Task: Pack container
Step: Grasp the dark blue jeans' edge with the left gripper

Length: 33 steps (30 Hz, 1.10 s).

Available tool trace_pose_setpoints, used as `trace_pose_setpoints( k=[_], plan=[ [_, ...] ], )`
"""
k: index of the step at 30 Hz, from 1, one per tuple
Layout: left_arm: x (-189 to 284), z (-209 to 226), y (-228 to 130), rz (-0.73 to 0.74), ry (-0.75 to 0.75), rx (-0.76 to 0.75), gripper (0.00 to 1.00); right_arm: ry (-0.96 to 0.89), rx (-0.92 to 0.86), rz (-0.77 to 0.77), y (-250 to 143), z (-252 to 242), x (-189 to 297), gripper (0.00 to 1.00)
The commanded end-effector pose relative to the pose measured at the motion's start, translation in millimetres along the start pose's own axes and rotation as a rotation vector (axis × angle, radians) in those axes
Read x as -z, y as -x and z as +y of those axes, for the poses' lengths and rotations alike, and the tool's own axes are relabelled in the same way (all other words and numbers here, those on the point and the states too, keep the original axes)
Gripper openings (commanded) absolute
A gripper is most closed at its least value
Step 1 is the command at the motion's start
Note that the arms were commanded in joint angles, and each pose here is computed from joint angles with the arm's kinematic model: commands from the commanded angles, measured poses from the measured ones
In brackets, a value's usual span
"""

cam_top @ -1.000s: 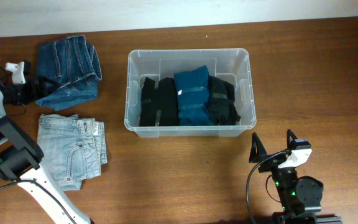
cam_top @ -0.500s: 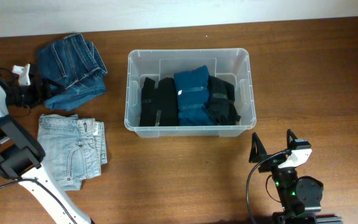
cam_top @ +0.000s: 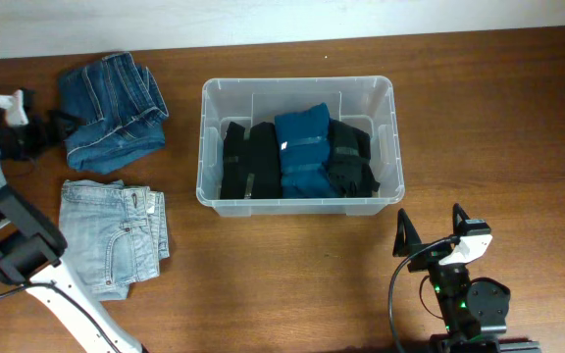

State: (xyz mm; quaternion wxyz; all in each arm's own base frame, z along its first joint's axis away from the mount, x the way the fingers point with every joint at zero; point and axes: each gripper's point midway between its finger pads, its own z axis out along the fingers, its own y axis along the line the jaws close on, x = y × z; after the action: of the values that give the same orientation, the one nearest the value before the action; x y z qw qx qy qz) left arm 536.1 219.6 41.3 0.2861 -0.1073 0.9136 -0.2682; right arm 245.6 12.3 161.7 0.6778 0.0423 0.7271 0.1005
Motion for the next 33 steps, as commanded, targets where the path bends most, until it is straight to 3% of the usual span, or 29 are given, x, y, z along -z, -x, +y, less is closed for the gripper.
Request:
trace_pose_setpoints(
  k=[1, 9, 25, 28, 30, 33],
  plan=[
    [-3, 2, 7, -0.018, 0.016, 0.014, 0.99, -0.015, 0.009, 0.0, -2, -3, 0, 0.99],
    [-38, -23, 4, 0.034, 0.059, -0.054, 0.99, -0.015, 0.009, 0.0, -2, -3, 0, 0.98],
    [-55, -35, -26, 0.158, 0.093, 0.063, 0.99, -0.015, 0.009, 0.0, -2, -3, 0, 0.98],
    [-53, -36, -34, 0.187, 0.091, 0.085, 0.89, -0.015, 0.009, 0.0, -2, -3, 0, 0.98],
    [-53, -37, -38, 0.203, 0.089, 0.097, 0.74, -0.015, 0.009, 0.0, -2, -3, 0, 0.98],
    [-52, -41, -42, 0.216, 0.072, 0.11, 0.69, -0.015, 0.009, 0.0, -2, -3, 0, 0.98]
  ],
)
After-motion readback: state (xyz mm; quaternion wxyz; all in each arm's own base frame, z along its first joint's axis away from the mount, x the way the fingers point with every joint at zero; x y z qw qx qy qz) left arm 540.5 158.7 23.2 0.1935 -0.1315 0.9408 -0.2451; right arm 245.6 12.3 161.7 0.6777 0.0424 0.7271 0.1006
